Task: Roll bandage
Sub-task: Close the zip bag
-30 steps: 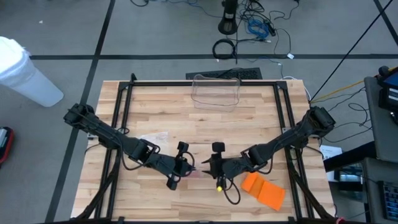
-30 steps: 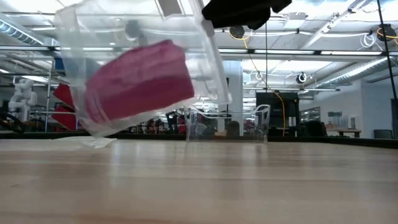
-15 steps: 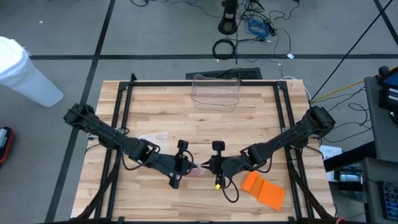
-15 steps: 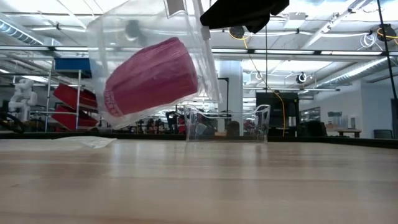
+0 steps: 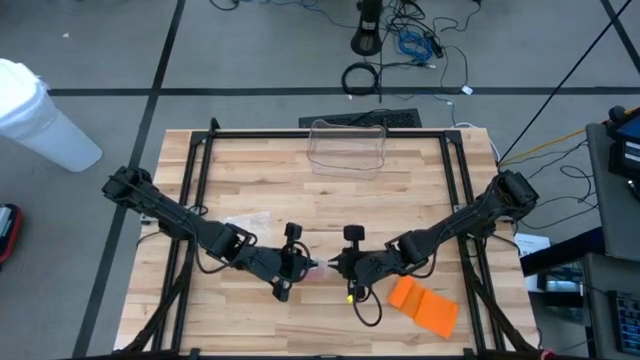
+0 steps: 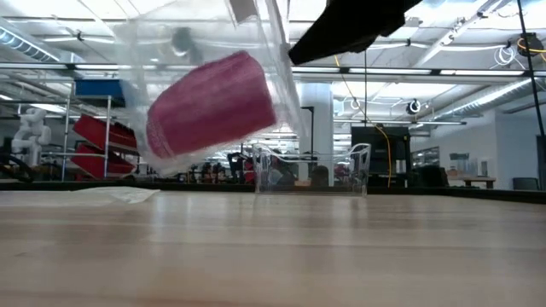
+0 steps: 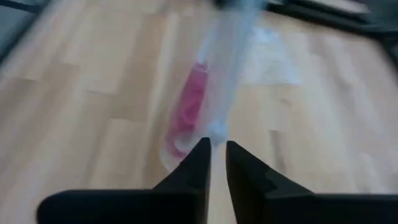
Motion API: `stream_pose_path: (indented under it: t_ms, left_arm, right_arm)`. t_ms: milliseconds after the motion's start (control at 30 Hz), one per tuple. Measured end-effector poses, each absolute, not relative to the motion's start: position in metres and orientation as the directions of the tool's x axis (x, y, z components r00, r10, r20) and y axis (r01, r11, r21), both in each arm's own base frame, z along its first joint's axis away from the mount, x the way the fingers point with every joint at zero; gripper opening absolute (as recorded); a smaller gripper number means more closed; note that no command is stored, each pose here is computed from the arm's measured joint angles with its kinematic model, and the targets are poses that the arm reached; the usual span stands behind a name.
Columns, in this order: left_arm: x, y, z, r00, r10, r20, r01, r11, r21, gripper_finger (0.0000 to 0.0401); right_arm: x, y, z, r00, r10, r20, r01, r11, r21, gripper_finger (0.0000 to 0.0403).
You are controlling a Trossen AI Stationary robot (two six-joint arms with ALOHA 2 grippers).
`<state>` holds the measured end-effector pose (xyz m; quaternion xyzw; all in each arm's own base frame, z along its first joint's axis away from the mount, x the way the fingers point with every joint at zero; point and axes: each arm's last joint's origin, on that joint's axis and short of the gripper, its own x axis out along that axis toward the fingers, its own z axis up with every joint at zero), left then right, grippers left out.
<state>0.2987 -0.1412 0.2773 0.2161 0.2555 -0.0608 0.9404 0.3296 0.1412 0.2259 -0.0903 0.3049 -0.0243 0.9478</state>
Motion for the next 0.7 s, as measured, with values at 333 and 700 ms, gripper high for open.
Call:
stream_pose_path:
  t_ms: [333, 700]
  left_arm:
    - [0.296, -0.141, 0.273, 0.839, 0.005, -0.544, 0.254, 0.881, 0.399, 0.0]
    - [0.296, -0.141, 0.274, 0.84, 0.004, -0.542, 0.253, 0.881, 0.399, 0.0]
  right_arm:
    - [0.33, 0.144, 0.227, 0.823, -0.09, -0.56, -0.021, 0.982, -0.189, 0.0138]
    - [0.346, 0.136, 0.214, 0.837, -0.104, -0.538, -0.006, 0.98, -0.199, 0.016]
